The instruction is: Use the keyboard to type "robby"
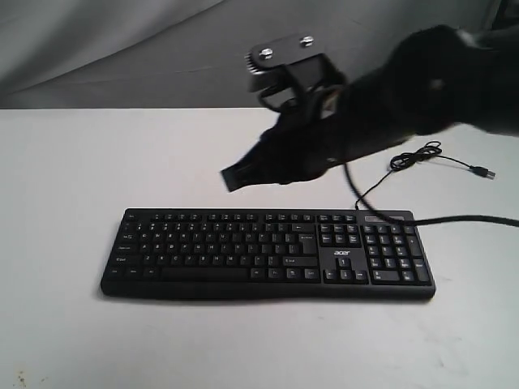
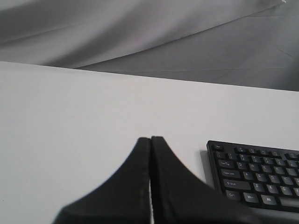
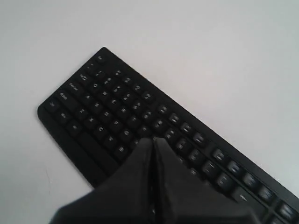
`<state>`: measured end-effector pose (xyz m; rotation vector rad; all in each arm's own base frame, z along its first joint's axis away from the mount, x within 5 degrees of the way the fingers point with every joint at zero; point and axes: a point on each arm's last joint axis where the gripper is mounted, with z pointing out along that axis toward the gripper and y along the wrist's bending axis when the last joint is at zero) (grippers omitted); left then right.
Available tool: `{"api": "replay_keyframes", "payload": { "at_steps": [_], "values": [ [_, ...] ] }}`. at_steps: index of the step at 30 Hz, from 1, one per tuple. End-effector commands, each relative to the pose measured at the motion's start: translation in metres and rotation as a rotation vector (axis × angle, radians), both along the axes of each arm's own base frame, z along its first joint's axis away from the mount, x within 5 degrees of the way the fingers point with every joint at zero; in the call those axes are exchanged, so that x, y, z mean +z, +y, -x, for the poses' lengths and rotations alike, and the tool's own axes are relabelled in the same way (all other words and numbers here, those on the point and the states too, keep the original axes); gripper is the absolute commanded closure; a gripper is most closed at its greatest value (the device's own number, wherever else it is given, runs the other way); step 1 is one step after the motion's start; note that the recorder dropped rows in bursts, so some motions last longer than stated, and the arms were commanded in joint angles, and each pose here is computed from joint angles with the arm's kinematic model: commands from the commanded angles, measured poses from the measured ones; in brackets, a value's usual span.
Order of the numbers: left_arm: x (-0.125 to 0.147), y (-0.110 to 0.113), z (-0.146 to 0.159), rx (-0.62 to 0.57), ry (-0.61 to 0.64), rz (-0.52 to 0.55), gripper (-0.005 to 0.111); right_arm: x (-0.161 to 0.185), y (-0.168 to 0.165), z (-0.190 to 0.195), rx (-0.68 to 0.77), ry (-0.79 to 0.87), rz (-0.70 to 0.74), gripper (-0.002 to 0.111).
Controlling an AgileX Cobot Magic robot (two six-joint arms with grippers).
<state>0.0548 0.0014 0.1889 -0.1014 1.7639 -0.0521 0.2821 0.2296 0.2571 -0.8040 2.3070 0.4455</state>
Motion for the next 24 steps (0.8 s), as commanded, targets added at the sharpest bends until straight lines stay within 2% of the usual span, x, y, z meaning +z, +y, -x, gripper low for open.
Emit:
{"api": "replay_keyframes", "payload": {
  "at_steps": [1,10,18,24],
  "values": [
    [-0.001,0.0,0.0,-0.003,-0.002,0.014,0.107,-0.027,0.05,-0.022,0.083,0.034,-0.001,0.108],
    [-0.001,0.0,0.0,-0.003,-0.002,0.014,0.107,-0.065,0.092,-0.029,0.159,0.043,-0.012,0.108],
    [-0.001,0.0,0.0,-0.003,-0.002,0.014,0.107,-0.102,0.098,-0.037,0.183,0.012,0.025,0.108],
    [-0.001,0.0,0.0,-0.003,-0.002,0.014,0.107,-0.106,0.101,-0.04,0.183,-0.008,0.003,0.108]
  ]
}}
